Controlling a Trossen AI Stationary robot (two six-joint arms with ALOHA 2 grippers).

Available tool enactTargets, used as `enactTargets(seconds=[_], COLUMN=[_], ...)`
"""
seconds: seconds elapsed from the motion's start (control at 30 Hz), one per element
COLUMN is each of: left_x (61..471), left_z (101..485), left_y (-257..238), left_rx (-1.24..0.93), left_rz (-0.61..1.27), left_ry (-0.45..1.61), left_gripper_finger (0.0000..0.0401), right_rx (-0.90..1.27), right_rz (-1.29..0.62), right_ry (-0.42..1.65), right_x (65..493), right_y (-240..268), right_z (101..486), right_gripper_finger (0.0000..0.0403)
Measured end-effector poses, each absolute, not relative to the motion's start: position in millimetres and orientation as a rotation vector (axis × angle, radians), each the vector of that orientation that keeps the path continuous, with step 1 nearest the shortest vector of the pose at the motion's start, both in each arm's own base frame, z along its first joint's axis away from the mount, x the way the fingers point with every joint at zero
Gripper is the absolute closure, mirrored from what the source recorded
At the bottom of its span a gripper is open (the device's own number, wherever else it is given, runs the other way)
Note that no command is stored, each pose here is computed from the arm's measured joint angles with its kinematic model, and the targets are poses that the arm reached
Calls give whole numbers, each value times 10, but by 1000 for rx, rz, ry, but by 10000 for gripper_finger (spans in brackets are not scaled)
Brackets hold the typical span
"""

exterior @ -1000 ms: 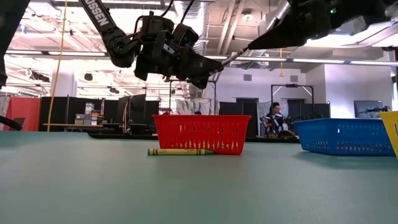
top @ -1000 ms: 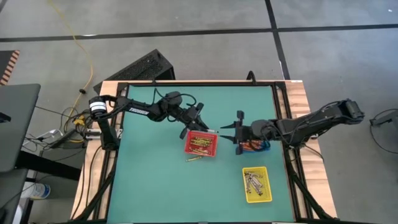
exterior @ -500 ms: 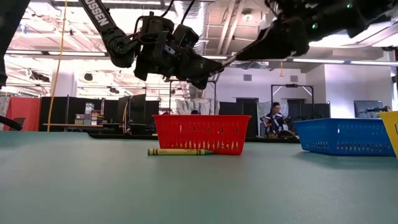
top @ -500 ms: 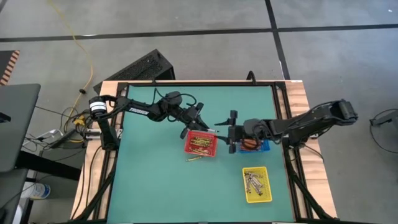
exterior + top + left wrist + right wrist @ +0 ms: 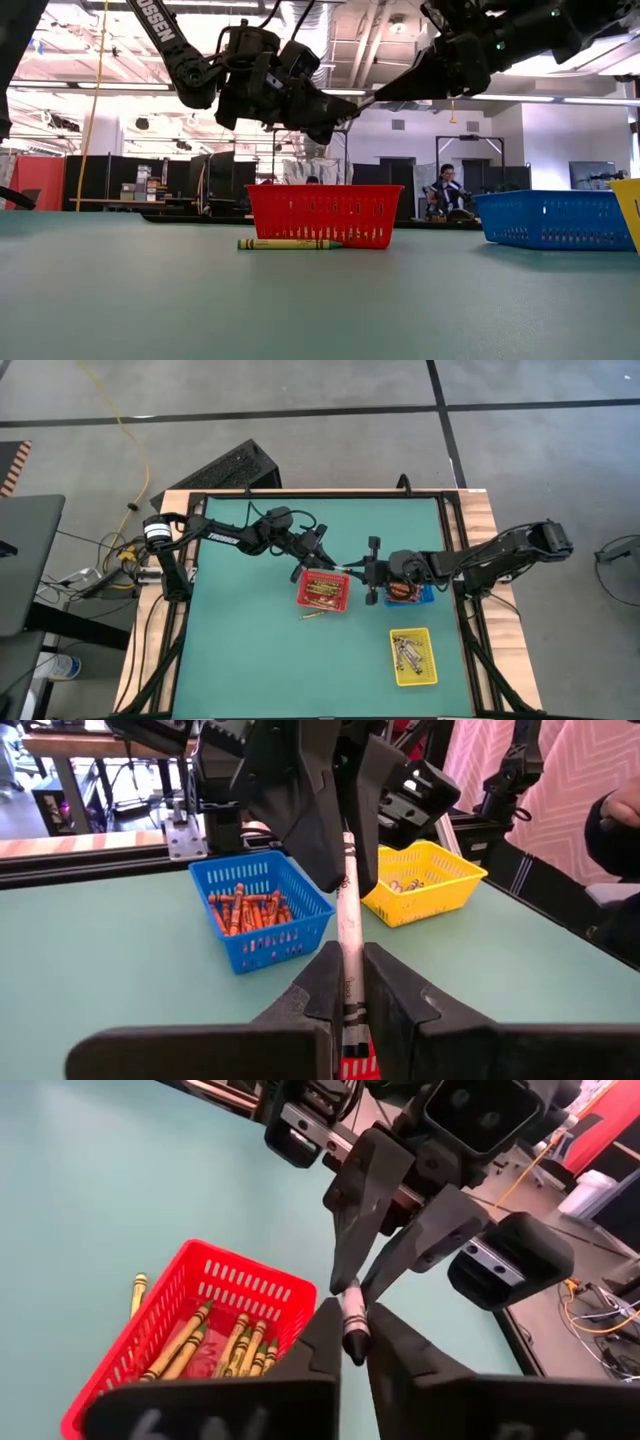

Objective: Sort crayons
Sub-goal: Put the black crayon into the yellow basket

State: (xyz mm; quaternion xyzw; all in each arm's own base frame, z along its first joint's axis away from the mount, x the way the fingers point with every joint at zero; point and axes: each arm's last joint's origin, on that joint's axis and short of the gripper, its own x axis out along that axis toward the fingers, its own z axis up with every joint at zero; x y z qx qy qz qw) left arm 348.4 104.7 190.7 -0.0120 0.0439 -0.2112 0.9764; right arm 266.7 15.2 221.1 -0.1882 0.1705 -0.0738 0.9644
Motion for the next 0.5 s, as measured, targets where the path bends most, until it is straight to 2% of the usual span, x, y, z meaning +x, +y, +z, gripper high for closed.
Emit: enactTargets(seconds=[0.1, 0.2, 0.37, 0.5], left_x=[3483, 3482, 3471, 3416], left_z=[1903, 1894, 1898, 1972], left_y=[1047, 1045, 1048, 1108], left_rx=[-48, -63, -83, -85], left_rz=[-426, -427, -459, -452], left_ry=[96, 106, 113, 112], left_gripper_finger=[383, 370, 310, 251], right_rx=[-380, -380, -336, -199], right_rz=[-149, -148, -143, -91], right_ry=[346, 346, 348, 377], right_x=[2666, 2666, 2658, 2568], right_y=[153, 154, 169, 230], right_z=[2212, 2211, 2215, 2247], right_gripper_finger=[391, 394, 396, 396])
